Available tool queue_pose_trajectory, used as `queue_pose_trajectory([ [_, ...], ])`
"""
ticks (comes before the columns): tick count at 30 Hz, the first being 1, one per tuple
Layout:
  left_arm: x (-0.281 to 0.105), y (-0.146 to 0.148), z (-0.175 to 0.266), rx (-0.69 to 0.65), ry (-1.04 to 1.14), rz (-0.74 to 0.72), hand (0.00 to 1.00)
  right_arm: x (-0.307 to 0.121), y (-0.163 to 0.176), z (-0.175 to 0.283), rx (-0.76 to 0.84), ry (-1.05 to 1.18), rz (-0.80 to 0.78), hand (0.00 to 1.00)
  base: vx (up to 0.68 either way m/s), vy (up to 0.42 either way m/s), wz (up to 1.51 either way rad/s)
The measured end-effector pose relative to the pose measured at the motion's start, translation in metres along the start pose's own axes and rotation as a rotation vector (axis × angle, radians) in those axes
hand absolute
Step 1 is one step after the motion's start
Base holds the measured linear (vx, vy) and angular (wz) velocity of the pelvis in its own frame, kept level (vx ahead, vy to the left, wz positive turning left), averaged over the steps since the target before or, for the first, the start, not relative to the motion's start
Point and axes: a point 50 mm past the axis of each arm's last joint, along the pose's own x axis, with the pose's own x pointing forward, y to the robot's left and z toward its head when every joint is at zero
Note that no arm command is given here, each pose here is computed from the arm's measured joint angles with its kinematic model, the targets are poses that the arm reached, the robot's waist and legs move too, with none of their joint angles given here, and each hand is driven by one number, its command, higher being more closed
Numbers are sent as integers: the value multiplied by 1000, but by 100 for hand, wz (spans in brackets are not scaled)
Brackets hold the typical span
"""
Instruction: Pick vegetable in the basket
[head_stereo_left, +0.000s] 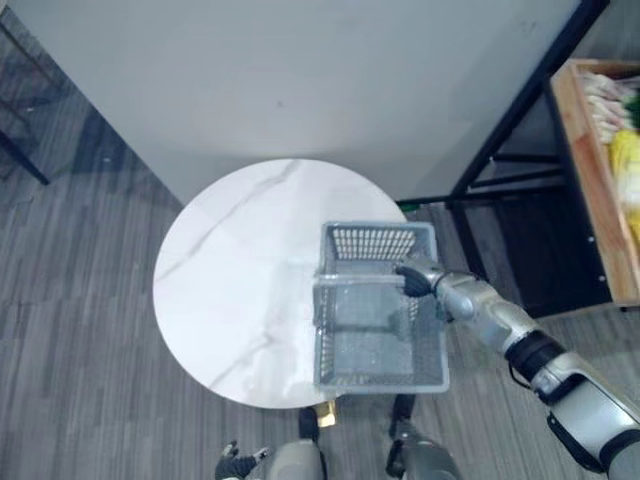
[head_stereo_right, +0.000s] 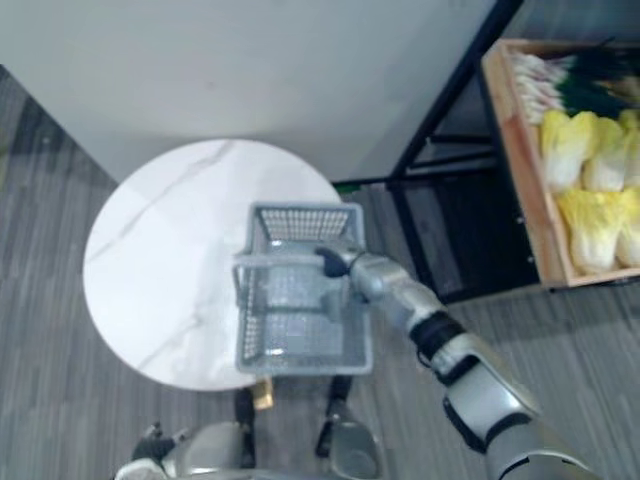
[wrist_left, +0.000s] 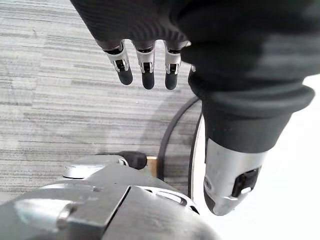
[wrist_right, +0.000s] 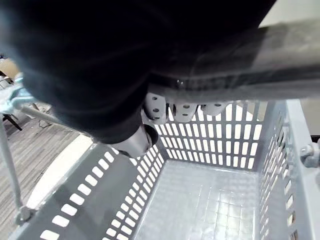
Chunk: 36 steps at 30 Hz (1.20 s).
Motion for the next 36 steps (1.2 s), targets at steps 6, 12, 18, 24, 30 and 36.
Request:
queue_pose_trajectory([
  [6,-4,5,-16,53,44,2,0,-34,8,-2,1,-63,10,100,-17,-6,-18],
  [12,-8,7,-32,73,99,-2,0,-65,16,-11,50,-48,38,100,-33,-20,-18],
  [18,-10,1,-37,120,108,-52,0,-89,28,-28,36,15,92,100,-8,-23,-12],
  [24,-14,1,-45,118,135,-58,0,-104,33,-40,30,83,83,100,1,-2,-1],
  [30,-16,1,-52,107,162,-56,0,-109,36,-45,9,114,69,100,-9,-6,-22],
  [36,-16,-4,-50,134,149,-70,0,-136,43,-66,65,254,12,100,-37,36,-8],
])
